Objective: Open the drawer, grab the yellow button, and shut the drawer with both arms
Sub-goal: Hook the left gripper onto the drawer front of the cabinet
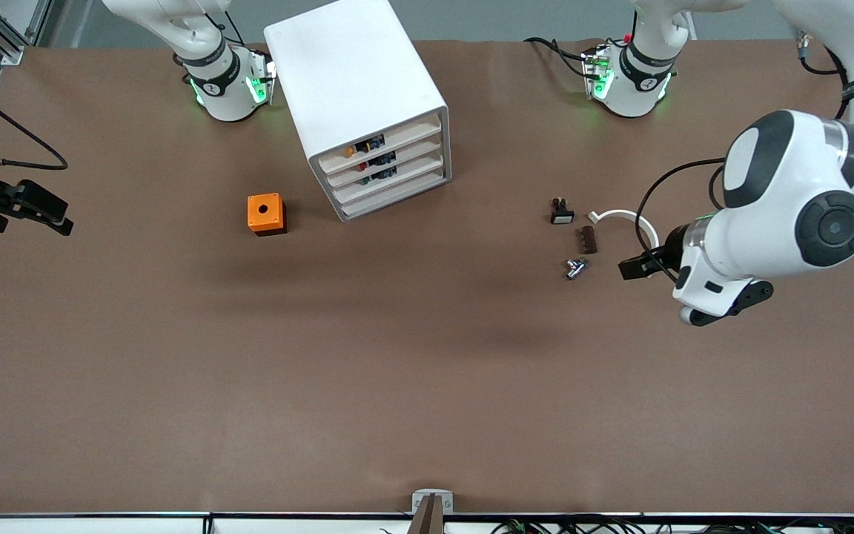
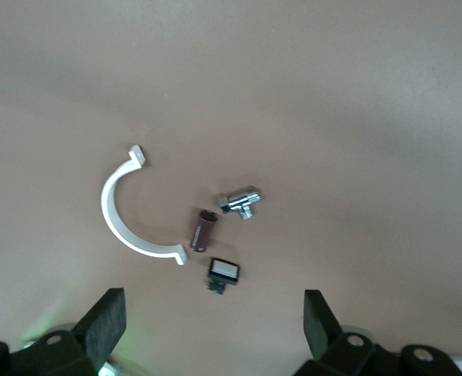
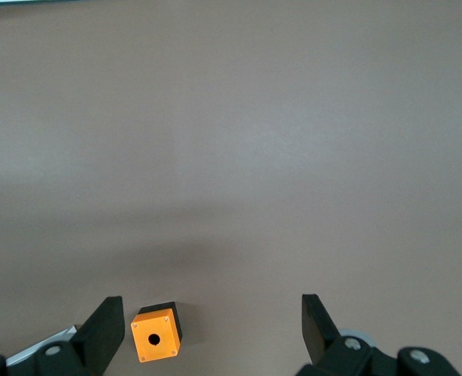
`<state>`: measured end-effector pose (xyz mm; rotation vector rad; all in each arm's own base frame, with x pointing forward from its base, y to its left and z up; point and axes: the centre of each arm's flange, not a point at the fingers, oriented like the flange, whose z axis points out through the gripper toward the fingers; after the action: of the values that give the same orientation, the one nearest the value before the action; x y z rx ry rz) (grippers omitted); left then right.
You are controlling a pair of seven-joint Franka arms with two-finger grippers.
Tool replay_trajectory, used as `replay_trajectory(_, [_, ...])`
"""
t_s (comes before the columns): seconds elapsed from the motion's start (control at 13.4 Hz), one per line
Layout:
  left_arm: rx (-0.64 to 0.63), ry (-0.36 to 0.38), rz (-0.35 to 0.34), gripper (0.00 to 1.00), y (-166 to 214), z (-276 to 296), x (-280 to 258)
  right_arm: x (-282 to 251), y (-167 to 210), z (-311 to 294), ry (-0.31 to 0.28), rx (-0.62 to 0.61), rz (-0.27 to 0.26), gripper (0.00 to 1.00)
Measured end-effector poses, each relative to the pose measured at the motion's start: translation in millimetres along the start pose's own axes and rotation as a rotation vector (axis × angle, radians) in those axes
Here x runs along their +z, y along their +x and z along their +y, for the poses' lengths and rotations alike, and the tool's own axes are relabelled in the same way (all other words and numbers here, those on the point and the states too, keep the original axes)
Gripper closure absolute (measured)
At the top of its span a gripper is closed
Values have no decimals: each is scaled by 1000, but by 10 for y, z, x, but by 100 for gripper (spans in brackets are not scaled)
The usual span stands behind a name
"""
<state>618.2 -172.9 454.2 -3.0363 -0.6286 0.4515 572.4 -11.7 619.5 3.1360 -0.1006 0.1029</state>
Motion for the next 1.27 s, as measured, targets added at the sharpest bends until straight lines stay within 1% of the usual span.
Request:
replay_trajectory(0.22, [-67, 36, -21, 0, -202, 399, 266, 6, -6, 13, 0, 2, -6, 0])
replay_trajectory(0.45, [-156, 76, -43, 0, -314, 672, 563, 9, -11, 17, -1, 3, -11, 0])
replay_trajectory(0.67, [-286, 114, -13, 0, -456, 852, 672, 9, -11, 20, -1, 3, -11, 0])
replay_trajectory(0.82, [-375, 125, -9, 0, -468, 868, 706, 9, -11, 25, -1, 4, -11, 0])
replay_trajectory(0.97, [-513, 151, -4, 0, -606, 990, 793, 10, -11, 28, -1, 3, -12, 0])
replay_trajectory(1.12, [-669, 179, 10, 0, -901, 1263, 955, 11, -13, 29, -1, -2, -13, 0])
replay_trajectory(1.19, [-741, 194, -2, 0, -1039, 1395, 1077, 11, -13, 30, -1, -3, -13, 0])
replay_trajectory(1.27, [-806, 207, -35, 0, -1139, 1498, 1207, 12, -14, 30, -1, -4, -14, 0])
